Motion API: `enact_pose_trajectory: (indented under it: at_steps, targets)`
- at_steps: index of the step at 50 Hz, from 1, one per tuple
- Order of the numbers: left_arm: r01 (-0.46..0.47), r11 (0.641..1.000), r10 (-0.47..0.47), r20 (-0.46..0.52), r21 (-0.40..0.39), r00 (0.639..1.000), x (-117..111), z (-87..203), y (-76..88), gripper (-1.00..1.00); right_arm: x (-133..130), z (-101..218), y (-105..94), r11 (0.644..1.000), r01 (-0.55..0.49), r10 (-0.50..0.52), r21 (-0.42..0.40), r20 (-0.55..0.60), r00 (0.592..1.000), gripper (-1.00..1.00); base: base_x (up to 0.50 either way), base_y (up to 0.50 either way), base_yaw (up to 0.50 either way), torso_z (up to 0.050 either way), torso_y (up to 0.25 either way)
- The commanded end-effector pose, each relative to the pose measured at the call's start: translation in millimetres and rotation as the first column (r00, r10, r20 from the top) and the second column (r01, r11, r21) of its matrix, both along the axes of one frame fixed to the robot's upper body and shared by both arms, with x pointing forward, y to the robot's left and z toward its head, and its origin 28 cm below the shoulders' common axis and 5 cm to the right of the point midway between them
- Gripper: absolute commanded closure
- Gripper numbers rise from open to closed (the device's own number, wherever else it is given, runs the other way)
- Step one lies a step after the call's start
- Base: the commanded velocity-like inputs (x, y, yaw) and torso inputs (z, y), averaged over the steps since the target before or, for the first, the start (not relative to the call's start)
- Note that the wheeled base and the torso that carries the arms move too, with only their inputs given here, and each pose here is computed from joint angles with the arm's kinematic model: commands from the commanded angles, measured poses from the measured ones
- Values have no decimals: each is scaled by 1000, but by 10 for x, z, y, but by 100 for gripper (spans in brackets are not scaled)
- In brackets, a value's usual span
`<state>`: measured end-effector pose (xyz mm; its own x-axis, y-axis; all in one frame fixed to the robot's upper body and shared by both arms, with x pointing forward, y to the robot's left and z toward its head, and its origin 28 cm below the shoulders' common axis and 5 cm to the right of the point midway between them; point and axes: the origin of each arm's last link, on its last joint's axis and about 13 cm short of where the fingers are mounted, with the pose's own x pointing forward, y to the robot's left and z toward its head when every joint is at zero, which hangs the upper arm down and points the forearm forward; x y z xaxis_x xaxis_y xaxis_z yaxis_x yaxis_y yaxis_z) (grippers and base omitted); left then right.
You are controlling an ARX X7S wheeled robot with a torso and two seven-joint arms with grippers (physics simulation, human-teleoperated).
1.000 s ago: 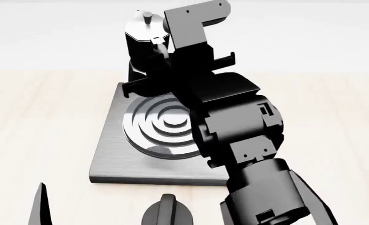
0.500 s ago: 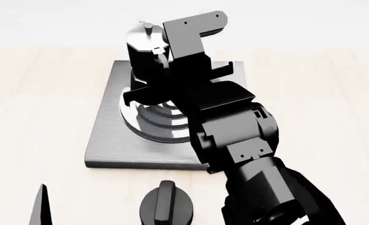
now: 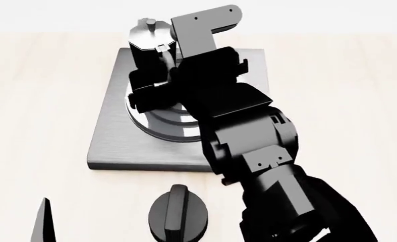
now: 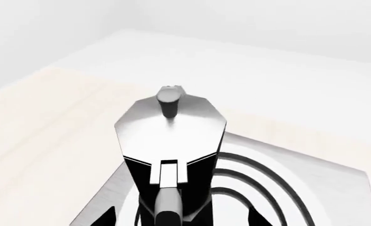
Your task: Put both moka pots on the stove.
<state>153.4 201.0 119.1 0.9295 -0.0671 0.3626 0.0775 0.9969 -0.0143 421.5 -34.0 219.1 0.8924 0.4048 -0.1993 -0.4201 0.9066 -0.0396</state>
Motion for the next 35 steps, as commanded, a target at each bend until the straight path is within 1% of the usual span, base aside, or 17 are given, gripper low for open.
enact_pose_trajectory:
  at_steps: [1,5,8,9,11,12,15,20,21,23,24,25,28,30,32,33,35]
  targets:
    - [3,1000,-3,4,-3,1000,-3,-5,-1,-100,-45,19,-23,1000,3,-3,0,23,1000,-100,0,0,0,0,0]
    - [3,1000,-3,4,-3,1000,0,-8,-1,-100,-136,37,-53,999,-10,12,-30,56,998,-100,0,0,0,0,0]
    - [2,1000,-2,5,-4,1000,-1,-5,2,-100,-276,50,-114,999,-26,29,-32,90,996,-100,0,0,0,0,0]
    - [0,1000,0,5,-3,1000,-1,-5,3,-100,-356,54,-152,999,-36,39,-27,114,993,-100,0,0,0,0,0]
    - [0,1000,0,6,-3,1000,-2,-5,3,-100,-427,67,-190,999,-42,44,-22,130,991,-100,0,0,0,0,0]
    - [0,1000,0,6,-3,1000,-3,-5,3,-100,-537,100,-234,998,-54,56,-16,157,986,-100,0,0,0,0,0]
    - [-1,1000,1,6,-1,1000,-3,-3,2,-100,-748,145,-341,997,-80,80,-9,178,981,-100,0,0,0,0,0]
    - [2,1000,-2,6,1,1000,-8,-6,-8,-100,-883,218,-444,998,-55,51,10,225,973,-100,0,0,0,0,0]
    - [1,1000,-1,7,1,1000,-8,-1,-6,-100,-950,248,-487,998,-48,40,26,251,967,-100,0,0,0,0,0]
    - [1,1000,-1,5,-1,1000,-3,-5,-3,-100,-1021,263,-530,999,-42,32,28,276,961,-100,0,0,0,0,0]
    - [0,1000,0,5,0,1000,-2,-6,-3,-100,-1070,278,-553,998,-39,23,52,287,958,-100,0,0,0,0,0]
    - [0,1000,0,5,-1,1000,-2,-4,-3,-100,-1138,293,-583,998,-41,26,43,302,953,-100,0,0,0,0,0]
    - [1,1000,-1,5,0,1000,-3,-6,-9,-100,-1257,333,-632,997,-52,28,65,321,947,-100,0,0,0,0,0]
    - [4,1000,-4,5,2,1000,-5,-2,-16,-100,-1378,379,-688,995,-60,25,85,368,929,-100,0,0,0,0,0]
    - [4,1000,-4,4,2,1000,-1,-2,-15,-100,-1460,421,-741,995,-39,-2,88,419,908,-100,0,0,0,0,0]
    - [4,1000,-4,4,1,1000,0,-1,-14,-100,-1474,443,-755,993,-35,-20,115,443,897,-100,0,0,0,0,0]
    - [5,1000,-5,4,0,1000,2,-1,-14,-100,-1493,490,-822,995,-10,-36,96,465,885,-100,0,0,0,0,0]
